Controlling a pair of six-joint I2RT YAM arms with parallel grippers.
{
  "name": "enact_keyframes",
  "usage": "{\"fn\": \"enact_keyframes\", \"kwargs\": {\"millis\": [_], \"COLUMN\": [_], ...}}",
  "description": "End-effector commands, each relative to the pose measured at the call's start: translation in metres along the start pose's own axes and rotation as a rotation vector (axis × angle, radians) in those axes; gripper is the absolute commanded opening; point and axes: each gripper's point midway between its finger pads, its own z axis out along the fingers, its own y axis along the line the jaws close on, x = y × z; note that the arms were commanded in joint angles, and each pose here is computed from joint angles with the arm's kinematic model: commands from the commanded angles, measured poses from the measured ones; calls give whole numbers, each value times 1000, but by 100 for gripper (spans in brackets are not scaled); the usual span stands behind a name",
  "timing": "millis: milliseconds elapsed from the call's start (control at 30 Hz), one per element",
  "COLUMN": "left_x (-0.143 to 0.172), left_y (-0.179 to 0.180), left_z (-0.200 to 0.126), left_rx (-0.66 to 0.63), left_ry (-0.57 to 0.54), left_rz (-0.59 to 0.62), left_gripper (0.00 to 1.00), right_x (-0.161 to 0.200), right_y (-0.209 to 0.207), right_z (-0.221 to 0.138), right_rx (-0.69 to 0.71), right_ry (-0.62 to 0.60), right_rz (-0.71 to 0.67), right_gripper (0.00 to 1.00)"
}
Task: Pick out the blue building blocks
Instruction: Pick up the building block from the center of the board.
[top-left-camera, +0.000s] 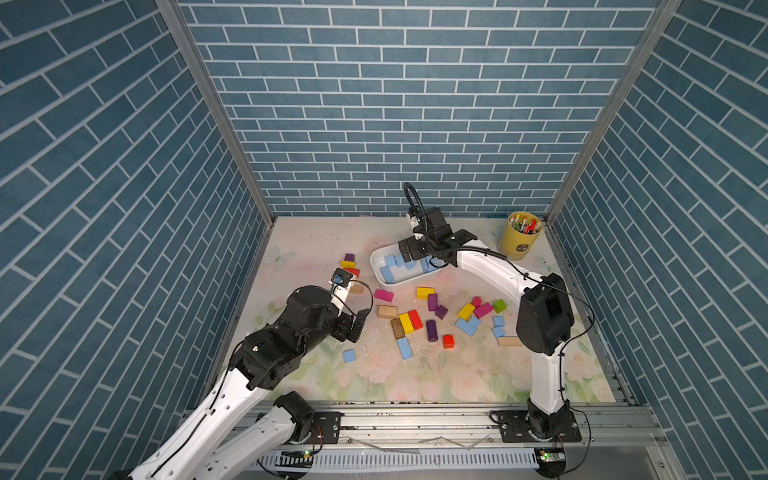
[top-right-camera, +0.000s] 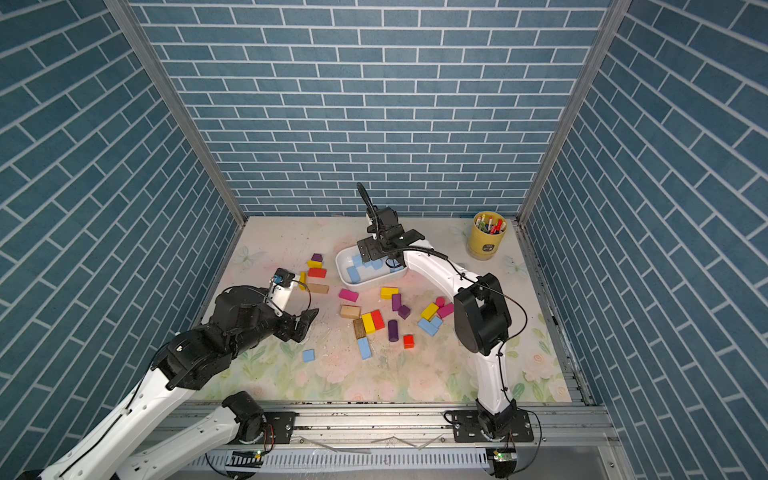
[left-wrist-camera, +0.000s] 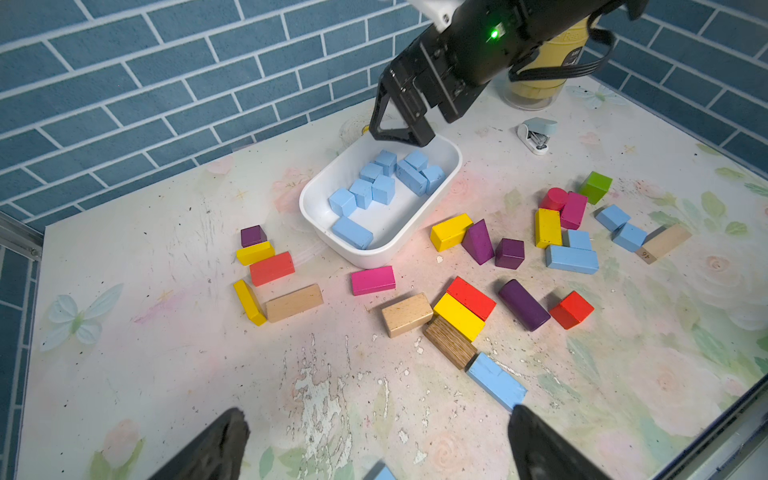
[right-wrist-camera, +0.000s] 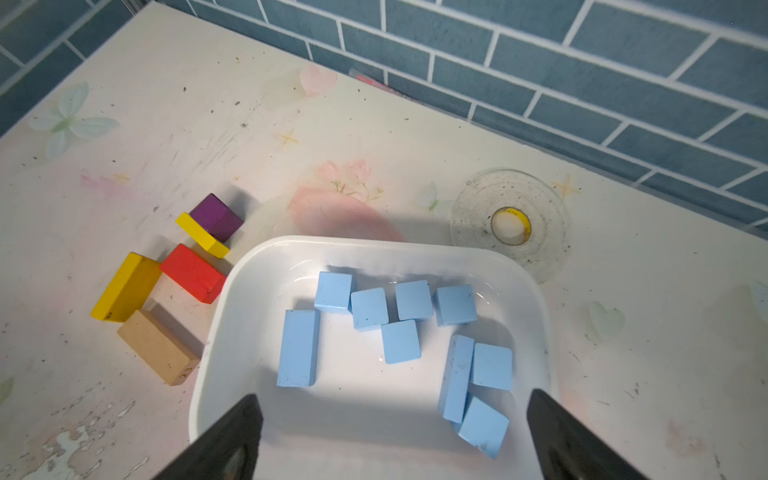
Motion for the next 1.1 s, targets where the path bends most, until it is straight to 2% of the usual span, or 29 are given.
{"fn": "enact_keyframes", "kwargs": {"millis": [0,367,600,767,1067], "left_x": [-1,-1,0,0,0], "left_y": [0,-2,-2,-3,-4], "left_z": [-2,0,1,2,2], "left_rx": [4,13,17,21,26], "left_ry": [-5,1,4,6,7], "left_rz": [6,11,11,14,13], "left_gripper": [99,99,99,99,99], "right_x": [2,57,121,161,209], "right_y": [-9,-46,-69,-92,-99], "right_z": [-19,-82,-113,-130,-150], "right_rx": [49,188,269,378,392], "right_ry": [-35,-62,64,105,146], "right_rz": [-33,-3,43,91,177], "right_gripper": [99,99,99,99,99]}}
